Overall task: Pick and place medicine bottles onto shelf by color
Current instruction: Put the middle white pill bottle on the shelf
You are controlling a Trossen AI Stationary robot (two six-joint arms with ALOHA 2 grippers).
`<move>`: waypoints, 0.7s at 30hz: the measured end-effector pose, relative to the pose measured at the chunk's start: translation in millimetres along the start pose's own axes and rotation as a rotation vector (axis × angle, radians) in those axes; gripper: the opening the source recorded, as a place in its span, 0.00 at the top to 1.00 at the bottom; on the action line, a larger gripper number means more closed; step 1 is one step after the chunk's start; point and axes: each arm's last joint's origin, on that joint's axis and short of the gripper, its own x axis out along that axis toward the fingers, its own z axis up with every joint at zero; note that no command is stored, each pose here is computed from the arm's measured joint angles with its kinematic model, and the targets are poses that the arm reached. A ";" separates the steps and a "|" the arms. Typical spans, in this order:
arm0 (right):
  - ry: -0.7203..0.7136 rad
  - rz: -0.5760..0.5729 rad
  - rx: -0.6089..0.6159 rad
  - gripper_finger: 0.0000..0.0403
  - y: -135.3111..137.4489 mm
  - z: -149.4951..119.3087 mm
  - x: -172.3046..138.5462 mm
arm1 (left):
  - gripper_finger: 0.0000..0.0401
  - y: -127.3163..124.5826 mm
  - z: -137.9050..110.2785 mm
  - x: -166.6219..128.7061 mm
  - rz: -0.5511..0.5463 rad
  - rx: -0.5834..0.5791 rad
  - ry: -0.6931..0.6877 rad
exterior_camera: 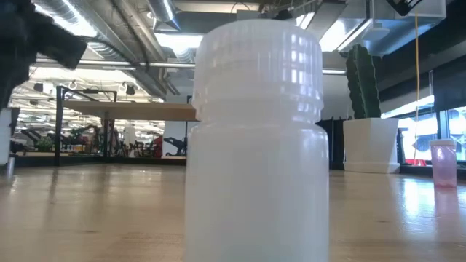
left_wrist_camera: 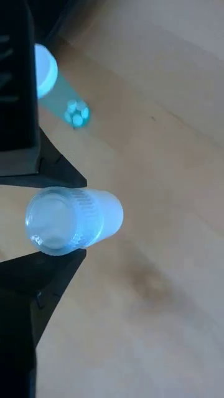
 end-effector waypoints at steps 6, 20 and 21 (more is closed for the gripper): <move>0.000 0.000 0.001 0.60 0.1 0.0 0.0 | 0.70 -12.9 13.2 -33.9 -0.058 0.007 -0.045; 0.000 0.000 -0.004 0.60 0.1 0.0 0.0 | 0.70 -8.4 64.5 -121.9 -0.106 0.049 -0.209; 0.000 0.000 -0.009 0.60 0.0 0.0 0.0 | 0.70 -5.9 67.8 -127.9 -0.101 0.053 -0.216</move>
